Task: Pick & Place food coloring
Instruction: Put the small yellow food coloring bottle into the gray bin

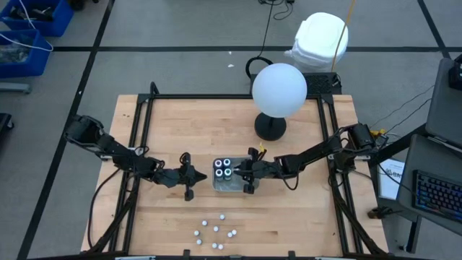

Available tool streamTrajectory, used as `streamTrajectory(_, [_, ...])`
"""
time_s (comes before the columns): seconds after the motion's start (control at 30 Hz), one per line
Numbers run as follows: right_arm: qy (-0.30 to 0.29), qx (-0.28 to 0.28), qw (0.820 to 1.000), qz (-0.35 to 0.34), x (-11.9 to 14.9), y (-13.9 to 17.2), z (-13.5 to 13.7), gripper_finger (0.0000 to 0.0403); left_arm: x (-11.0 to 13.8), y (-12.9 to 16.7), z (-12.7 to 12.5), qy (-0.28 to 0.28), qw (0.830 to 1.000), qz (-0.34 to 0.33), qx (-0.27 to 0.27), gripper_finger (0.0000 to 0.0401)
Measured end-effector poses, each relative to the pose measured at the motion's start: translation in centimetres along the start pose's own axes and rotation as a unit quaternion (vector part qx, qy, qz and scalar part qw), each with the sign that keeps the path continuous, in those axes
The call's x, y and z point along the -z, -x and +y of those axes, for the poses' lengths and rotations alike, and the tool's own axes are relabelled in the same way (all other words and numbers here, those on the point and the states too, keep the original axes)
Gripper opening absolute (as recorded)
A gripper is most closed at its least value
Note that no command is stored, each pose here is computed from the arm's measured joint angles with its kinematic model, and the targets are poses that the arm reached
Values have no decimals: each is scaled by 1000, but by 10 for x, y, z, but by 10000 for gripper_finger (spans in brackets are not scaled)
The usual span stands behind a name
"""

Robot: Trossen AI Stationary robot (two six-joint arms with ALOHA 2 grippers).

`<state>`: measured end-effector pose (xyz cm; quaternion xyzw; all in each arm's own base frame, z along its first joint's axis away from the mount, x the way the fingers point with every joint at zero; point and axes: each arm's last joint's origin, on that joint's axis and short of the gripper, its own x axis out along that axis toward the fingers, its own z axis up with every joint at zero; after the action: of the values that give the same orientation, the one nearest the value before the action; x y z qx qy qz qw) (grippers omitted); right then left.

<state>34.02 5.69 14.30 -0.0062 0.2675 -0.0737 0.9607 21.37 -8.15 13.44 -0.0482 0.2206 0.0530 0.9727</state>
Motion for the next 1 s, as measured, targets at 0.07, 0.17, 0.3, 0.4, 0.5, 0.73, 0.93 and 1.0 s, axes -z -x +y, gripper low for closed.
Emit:
streamTrajectory(0.07, [-3, 4, 1000, 1, 0, -1, -3, 57, 0, 0, 0, 0, 1000, 0, 0, 24])
streamTrajectory(0.17, [-6, 8, 1000, 1, 0, -2, -6, 57, 0, 0, 0, 0, 1000, 0, 0, 24])
streamTrajectory(0.3, [-8, 10, 1000, 1, -1, -2, -7, 57, 0, 0, 0, 0, 1000, 0, 0, 24])
streamTrajectory(0.4, [-8, 10, 1000, 1, -1, -2, -7, 57, 0, 0, 0, 0, 1000, 0, 0, 24])
streamTrajectory(0.5, [-8, 10, 1000, 2, -1, -2, -7, 57, 0, 0, 0, 0, 1000, 0, 0, 24])
streamTrajectory(0.73, [-11, 10, 1000, 2, -1, -2, -7, 78, 0, 0, 0, 0, 1000, 0, 0, 24])
streamTrajectory(0.93, [-14, 10, 1000, 2, -1, -2, -7, 97, 0, 0, 0, 0, 1000, 0, 0, 24])
streamTrajectory(1.0, [-13, 10, 1000, 2, -1, -2, -7, 96, 0, 0, 0, 0, 1000, 1, 0, 24])
